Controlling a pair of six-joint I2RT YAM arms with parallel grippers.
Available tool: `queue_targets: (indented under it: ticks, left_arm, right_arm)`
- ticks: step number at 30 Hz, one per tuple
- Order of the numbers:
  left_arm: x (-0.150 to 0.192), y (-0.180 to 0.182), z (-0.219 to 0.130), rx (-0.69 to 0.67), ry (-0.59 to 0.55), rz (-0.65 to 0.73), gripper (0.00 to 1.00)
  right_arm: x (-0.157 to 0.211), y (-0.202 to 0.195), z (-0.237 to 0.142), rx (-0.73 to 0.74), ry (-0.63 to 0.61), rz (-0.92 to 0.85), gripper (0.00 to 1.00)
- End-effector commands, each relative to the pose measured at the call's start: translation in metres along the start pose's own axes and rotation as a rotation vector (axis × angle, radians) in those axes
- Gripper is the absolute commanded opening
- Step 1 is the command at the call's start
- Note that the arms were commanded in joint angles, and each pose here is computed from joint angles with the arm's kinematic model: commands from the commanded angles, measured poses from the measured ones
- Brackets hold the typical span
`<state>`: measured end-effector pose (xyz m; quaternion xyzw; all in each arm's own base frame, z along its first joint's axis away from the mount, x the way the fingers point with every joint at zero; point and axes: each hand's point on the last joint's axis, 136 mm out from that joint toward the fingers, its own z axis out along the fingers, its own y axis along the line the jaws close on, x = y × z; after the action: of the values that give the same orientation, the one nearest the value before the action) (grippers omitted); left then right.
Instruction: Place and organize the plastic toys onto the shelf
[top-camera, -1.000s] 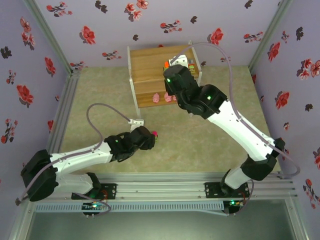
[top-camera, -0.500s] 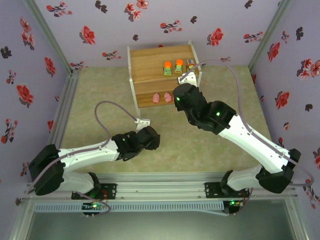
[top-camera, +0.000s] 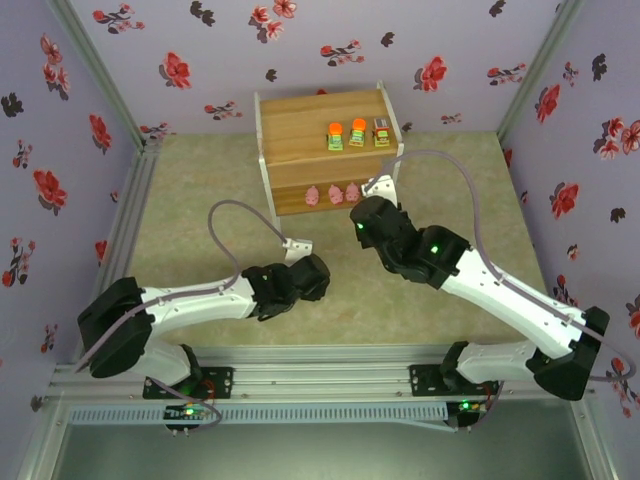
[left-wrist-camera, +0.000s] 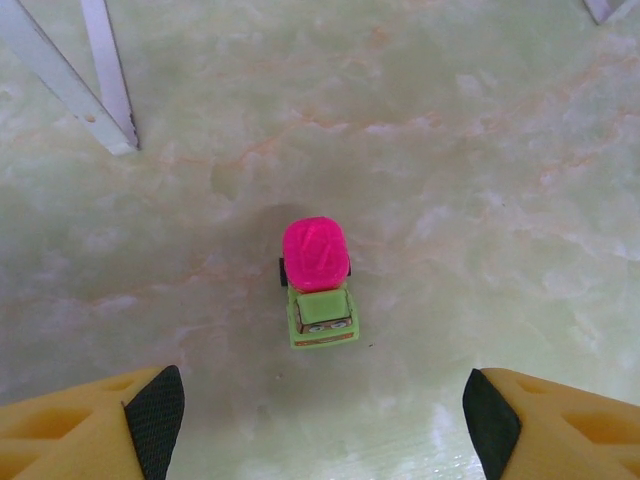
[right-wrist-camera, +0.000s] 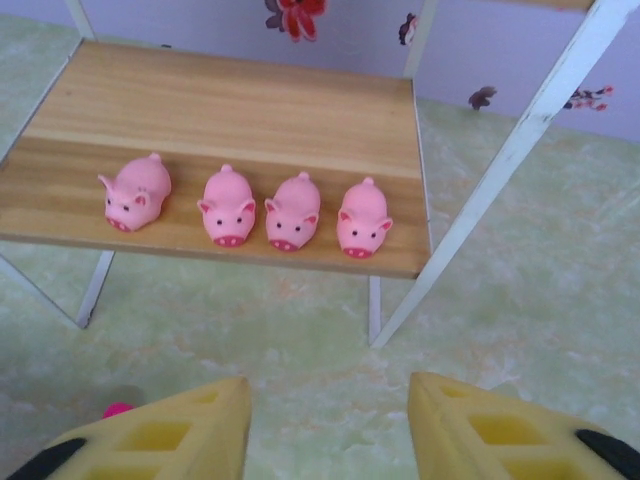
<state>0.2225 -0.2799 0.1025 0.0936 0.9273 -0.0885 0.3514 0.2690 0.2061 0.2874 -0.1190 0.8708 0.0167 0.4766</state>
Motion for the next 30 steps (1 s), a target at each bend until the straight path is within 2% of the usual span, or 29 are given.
queue_targets:
  ticks: [1, 15, 30]
  left_arm:
    - [-0.007, -0.005, -0.001, -0.014, -0.025, -0.016, 0.77]
    - [-0.002, -0.008, 0.009, -0.044, -0.009, -0.021, 0.74]
    - [0.006, -0.012, 0.023, -0.075, 0.016, -0.052, 0.67]
  right_arm:
    - [0.011, 0.008, 0.002, -0.051, 0.005, 0.015, 0.51]
    - [0.092, 0.011, 0.026, -0.096, 0.125, -0.025, 0.62]
    - [0.136, 0.008, 0.049, -0.127, 0.147, -0.036, 0.65]
